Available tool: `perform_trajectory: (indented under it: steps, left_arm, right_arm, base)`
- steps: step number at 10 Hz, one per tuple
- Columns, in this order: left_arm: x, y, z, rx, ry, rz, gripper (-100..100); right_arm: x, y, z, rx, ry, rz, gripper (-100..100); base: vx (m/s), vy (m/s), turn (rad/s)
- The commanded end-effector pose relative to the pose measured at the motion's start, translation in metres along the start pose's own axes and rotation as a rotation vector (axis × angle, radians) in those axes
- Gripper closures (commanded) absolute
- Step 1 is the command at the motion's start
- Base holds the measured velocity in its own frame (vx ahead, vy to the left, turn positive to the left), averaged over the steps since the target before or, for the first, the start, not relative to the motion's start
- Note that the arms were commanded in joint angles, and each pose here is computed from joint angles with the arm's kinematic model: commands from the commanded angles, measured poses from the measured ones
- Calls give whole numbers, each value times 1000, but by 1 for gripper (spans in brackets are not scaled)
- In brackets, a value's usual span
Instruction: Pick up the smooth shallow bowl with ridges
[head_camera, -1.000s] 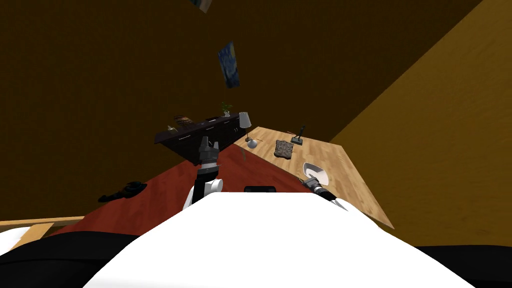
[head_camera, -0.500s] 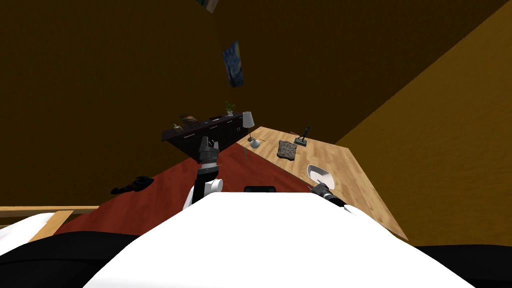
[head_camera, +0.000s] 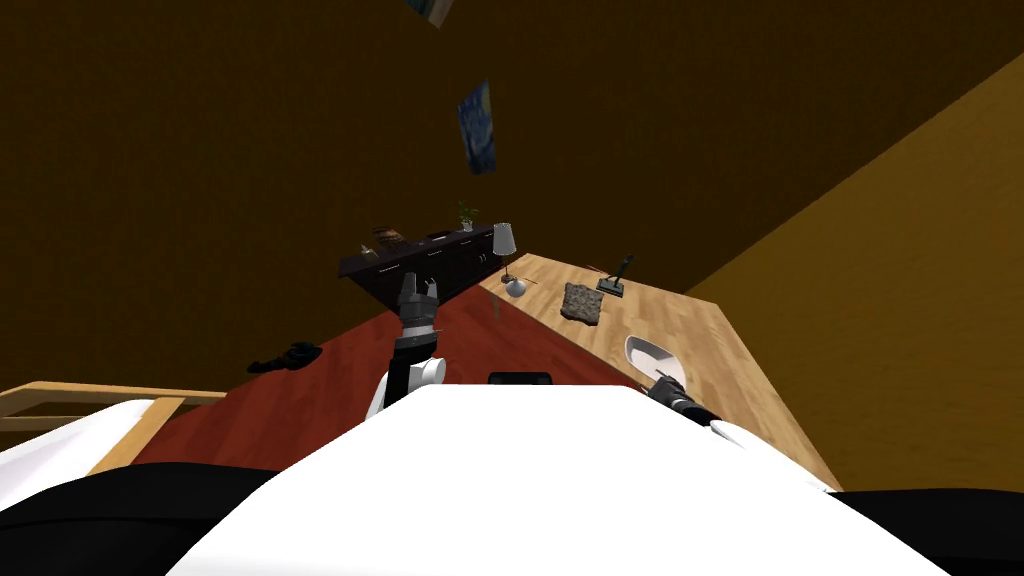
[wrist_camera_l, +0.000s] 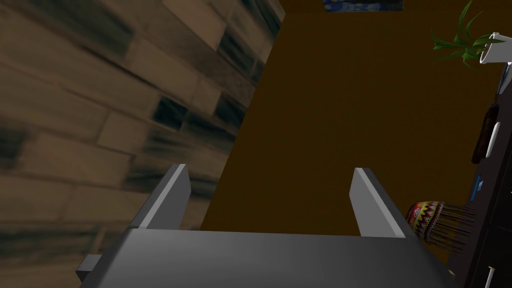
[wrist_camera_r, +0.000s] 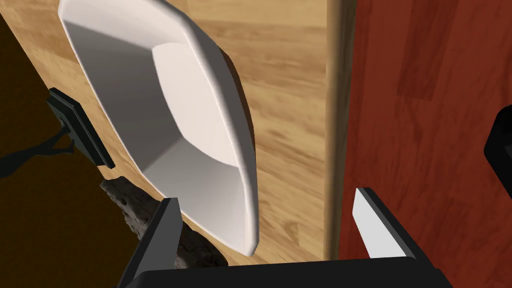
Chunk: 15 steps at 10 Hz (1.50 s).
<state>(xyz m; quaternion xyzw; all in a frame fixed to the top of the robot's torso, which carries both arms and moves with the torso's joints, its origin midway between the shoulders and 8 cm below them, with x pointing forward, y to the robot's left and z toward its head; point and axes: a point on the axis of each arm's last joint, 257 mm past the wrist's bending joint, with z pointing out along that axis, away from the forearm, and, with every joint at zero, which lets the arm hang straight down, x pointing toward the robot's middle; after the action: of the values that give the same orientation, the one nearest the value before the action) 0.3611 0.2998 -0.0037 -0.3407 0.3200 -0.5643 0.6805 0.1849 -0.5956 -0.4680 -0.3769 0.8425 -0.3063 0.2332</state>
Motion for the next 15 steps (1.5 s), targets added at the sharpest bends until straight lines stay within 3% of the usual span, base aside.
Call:
perform_trajectory:
  steps: [1,2,3,4,8,9,10,14,15]
  left_arm:
    - [0,0,0,0,0,0,0]
    - [0,0,0,0,0,0,0]
    - [0,0,0,0,0,0,0]
    - [0,0,0,0,0,0,0]
    - [0,0,0,0,0,0,0]
    - [0,0,0,0,0,0,0]
    - [0,0,0,0,0,0,0]
    - [0,0,0,0,0,0,0]
    - [0,0,0,0,0,0,0]
  right_arm:
    - [23,-5,-2,2,45,-71,-100]
    - [14,-6,2,1,27,-42,-100]
    - [16,-6,2,2,31,-48,0]
    - [22,-2,3,7,58,-19,-100]
    - [37,10,5,18,122,45,-100]
    - [34,8,5,13,108,34,-100]
    - [35,9,5,15,111,37,100]
    - [35,9,5,13,111,36,100]
    - [35,9,5,13,111,36,0]
  base:
    - [28,11,88]
    - [15,2,18]
    - [0,0,0]
    - [-49,-22,241]
    - [-85,-51,256]
    - [-43,-23,48]
    - [-8,-2,-10]
    - [-1,0,0]
    - [0,0,0]
